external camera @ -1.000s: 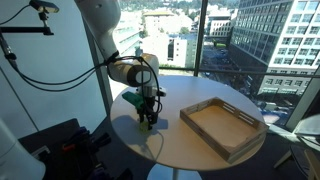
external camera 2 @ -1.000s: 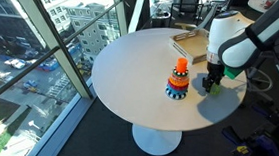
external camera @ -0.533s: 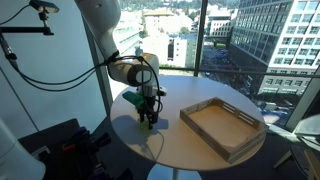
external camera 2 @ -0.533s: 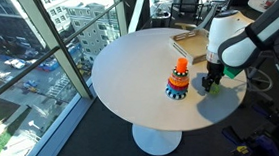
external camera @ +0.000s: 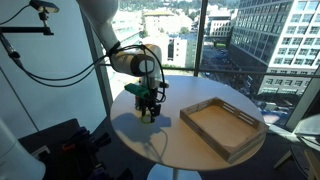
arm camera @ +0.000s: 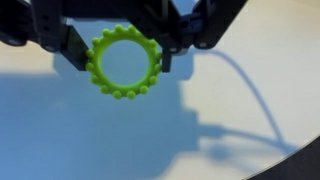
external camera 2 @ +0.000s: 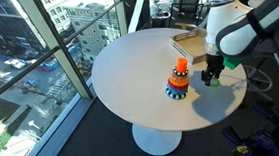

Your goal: Put the green ring around the orange rod

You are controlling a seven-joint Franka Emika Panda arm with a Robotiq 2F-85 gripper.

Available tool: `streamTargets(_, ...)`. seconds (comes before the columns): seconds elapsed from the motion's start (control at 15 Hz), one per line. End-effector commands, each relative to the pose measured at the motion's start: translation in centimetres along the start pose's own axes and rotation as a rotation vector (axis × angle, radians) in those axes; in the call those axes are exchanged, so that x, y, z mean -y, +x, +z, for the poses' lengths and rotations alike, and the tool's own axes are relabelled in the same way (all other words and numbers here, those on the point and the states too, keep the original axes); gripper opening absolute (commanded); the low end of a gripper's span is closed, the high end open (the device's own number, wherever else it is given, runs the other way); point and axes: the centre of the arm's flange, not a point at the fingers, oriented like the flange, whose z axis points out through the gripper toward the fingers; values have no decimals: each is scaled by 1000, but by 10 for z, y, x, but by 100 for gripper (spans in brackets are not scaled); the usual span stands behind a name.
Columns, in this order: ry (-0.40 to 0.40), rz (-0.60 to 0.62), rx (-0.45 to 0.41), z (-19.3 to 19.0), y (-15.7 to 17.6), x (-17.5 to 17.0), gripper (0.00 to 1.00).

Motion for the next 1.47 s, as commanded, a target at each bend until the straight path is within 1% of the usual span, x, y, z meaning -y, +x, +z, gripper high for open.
streamTargets(0.0, -5, -43, 29, -37, 6, 0, 48)
streamTargets(0.4, -24, -64, 29, -87, 4, 7, 48)
streamTargets(0.67, -30, -84, 7, -121, -4, 31, 48)
streamTargets(1.07, -33, -132, -44, -167, -18, 78, 48)
streamTargets(1.4, -14, -142, -95, -195, -26, 98, 48)
